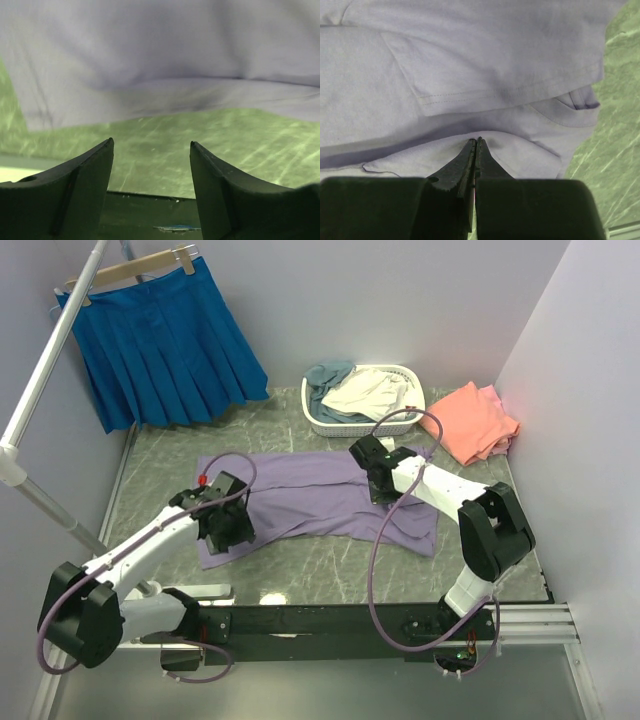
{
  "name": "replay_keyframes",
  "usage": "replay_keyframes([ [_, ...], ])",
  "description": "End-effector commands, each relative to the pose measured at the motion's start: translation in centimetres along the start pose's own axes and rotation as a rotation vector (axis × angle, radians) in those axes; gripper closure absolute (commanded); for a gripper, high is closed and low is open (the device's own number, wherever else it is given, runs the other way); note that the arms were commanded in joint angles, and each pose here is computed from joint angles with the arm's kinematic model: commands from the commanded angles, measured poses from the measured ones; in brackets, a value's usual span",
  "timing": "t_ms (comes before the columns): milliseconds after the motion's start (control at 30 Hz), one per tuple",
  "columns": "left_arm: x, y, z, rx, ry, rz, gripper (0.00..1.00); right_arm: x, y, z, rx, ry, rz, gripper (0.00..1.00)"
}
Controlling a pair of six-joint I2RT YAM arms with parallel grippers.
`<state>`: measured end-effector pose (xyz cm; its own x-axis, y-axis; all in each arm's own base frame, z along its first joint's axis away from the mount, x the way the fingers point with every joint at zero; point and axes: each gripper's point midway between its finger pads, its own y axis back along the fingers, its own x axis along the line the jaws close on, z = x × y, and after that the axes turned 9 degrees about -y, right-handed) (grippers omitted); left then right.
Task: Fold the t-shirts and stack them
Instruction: Fold the tshirt
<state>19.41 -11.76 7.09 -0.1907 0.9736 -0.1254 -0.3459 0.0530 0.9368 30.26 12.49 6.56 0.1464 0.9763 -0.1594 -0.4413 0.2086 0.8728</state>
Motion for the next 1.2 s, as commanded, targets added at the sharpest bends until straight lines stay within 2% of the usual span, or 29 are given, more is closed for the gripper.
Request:
replay_keyframes([
  [0,1.1,-1.0,-2.4,0.036,0.129,0.042,0.34,0.4,0.4,1.1,-0.044,-0.009,0.06,0.99],
  [133,1.2,-1.9,-1.5,-0.01,0.173,0.091,0.37,0.7,0.5,1.1,-0.046,-0.002,0.09,0.99],
  [333,3.0,-3.5,-0.3,-0.067,0.172,0.253,0.39,0.9,0.6,1.3,-0.054,0.003,0.116,0.98],
  [500,4.0,-4.6,-1.0,-0.056,0.179,0.318,0.4,0.4,0.4,1.0,-0.049,-0.001,0.12,0.98],
  [600,4.2,-5.2,-1.3,-0.071,0.203,0.305,0.53,0.2,0.1,0.7,-0.04,-0.004,0.121,0.97],
  [633,4.1,-5.4,-1.5,-0.069,0.208,0.299,0.63,0.2,0.1,0.7,-0.039,-0.006,0.122,0.97],
  [733,4.4,-5.9,-2.1,-0.061,0.211,0.301,0.81,0.1,0.2,0.6,-0.039,-0.007,0.123,0.97],
  [867,4.3,-6.2,-2.8,-0.039,0.207,0.28,0.96,-0.2,0.1,0.6,-0.038,-0.009,0.113,0.97],
  [1033,3.1,-3.8,-1.4,-0.052,0.167,0.226,0.97,-0.7,0.3,1.2,-0.045,-0.019,0.096,0.97],
  [1167,1.1,-0.6,2.0,-0.1,0.12,0.17,0.96,-0.9,0.2,1.7,-0.043,-0.025,0.084,0.98],
])
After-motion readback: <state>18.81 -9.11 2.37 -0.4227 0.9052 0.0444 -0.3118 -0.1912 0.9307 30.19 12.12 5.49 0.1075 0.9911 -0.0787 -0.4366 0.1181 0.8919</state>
